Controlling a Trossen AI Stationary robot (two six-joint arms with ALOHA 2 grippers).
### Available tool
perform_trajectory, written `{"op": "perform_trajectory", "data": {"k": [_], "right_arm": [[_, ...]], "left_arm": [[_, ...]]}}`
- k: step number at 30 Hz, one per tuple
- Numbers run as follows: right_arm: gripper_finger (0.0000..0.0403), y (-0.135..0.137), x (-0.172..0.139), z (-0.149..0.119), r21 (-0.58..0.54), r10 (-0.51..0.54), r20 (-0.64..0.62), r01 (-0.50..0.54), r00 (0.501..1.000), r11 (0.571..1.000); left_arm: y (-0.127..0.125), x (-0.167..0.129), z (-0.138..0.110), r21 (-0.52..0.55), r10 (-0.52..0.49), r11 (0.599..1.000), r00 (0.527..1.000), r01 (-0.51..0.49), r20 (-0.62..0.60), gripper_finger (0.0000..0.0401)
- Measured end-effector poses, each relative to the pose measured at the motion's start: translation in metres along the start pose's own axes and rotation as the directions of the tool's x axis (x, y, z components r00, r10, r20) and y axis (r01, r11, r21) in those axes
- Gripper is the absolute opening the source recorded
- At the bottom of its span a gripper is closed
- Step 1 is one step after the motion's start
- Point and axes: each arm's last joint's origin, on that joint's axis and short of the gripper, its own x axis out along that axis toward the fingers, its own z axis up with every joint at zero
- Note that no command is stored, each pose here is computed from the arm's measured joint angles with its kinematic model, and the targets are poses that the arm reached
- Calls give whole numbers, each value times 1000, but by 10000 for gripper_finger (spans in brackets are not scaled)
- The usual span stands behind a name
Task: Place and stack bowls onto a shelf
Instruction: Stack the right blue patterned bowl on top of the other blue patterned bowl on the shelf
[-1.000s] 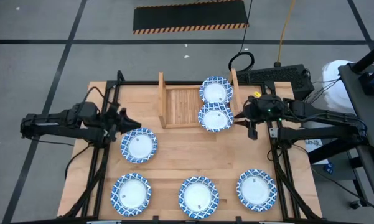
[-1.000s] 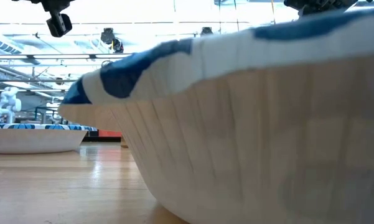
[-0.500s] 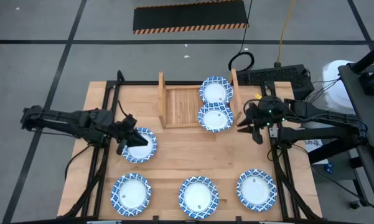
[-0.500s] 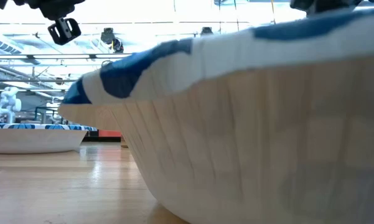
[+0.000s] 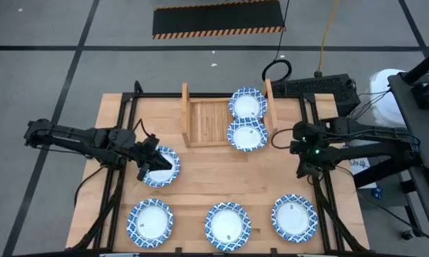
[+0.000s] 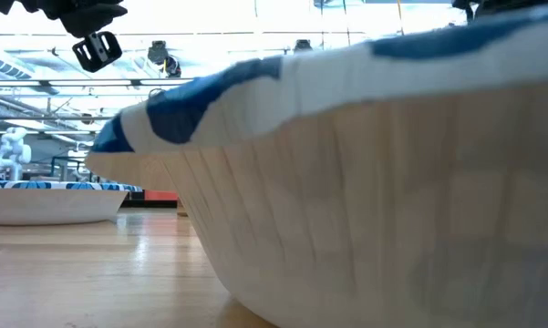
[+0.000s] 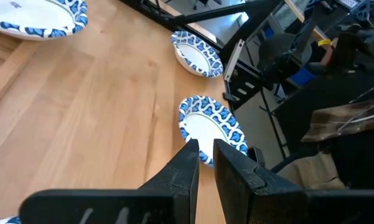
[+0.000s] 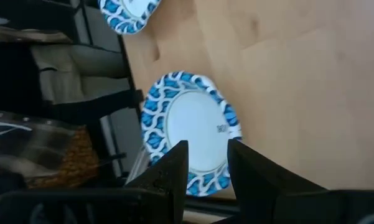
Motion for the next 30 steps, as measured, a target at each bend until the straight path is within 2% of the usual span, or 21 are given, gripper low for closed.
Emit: {"op": "perform_trajectory", "data": {"k": [8,18,24,30], "right_arm": [[106,-1,17,8,17,-68,-92,70,993,997],[106,-14,56,7,-66,-131,-272,117,953,991],[106,-20,80,10,-123,-118,-257,89,959,988],[106,-23,94,12,-110,-98,-232,74,968,991]], "left_arm": [[0,0,0,23,11,1000,1000,-11,9,53],[0,0,0,44,11,999,1000,-11,9,53],[0,0,0,48,11,999,1000,-11,9,53],[0,0,0,44,10,999,1000,-10,9,53]]}}
